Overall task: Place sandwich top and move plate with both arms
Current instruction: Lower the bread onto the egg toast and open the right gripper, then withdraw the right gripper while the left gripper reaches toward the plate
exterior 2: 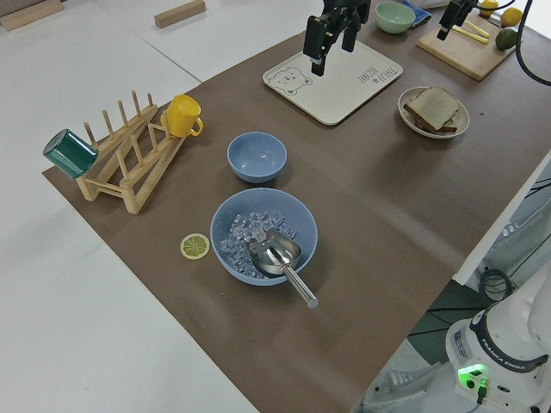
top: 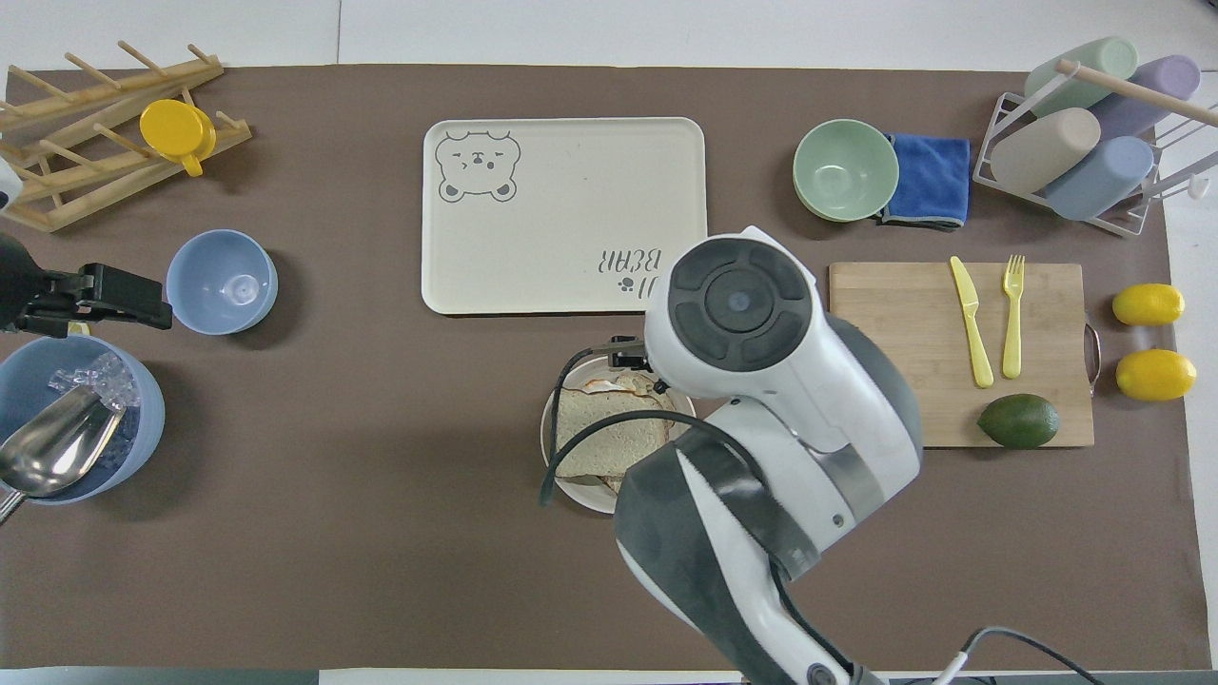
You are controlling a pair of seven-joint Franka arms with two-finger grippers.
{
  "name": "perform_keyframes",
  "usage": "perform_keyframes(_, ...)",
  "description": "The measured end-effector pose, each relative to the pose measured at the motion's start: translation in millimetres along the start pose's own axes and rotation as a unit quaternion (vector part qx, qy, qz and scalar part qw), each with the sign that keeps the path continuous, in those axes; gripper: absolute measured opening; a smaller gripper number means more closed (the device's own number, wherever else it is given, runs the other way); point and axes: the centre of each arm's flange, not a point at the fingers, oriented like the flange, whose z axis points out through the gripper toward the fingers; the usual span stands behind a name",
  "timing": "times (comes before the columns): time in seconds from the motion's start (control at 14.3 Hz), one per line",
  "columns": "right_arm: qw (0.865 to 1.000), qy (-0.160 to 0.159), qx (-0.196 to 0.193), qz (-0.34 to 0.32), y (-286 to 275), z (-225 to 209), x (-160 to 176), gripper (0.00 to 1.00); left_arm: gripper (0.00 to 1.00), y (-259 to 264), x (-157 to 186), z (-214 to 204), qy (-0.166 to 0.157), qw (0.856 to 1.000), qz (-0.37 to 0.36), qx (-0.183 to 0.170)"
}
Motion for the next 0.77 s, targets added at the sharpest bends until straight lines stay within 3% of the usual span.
perform_keyframes(0.21, 0.998, -0.038, 0.021, 0.053, 84, -19, 33, 1.0, 1.0, 2, -2, 15, 0.002, 1.0, 0.001, -0.003)
perform_keyframes(0.42, 0.996, -0.075, 0.018, 0.052, 154, -53, 39, 1.0, 1.0, 11, -6, 39, 0.012, 1.0, 0.0, -0.022)
perform_keyframes(0.77, 0.997, -0.065, 0.023, -0.016, 235, -104, 25, 1.0, 1.0, 57, -6, 81, 0.032, 0.999, 0.002, -0.038)
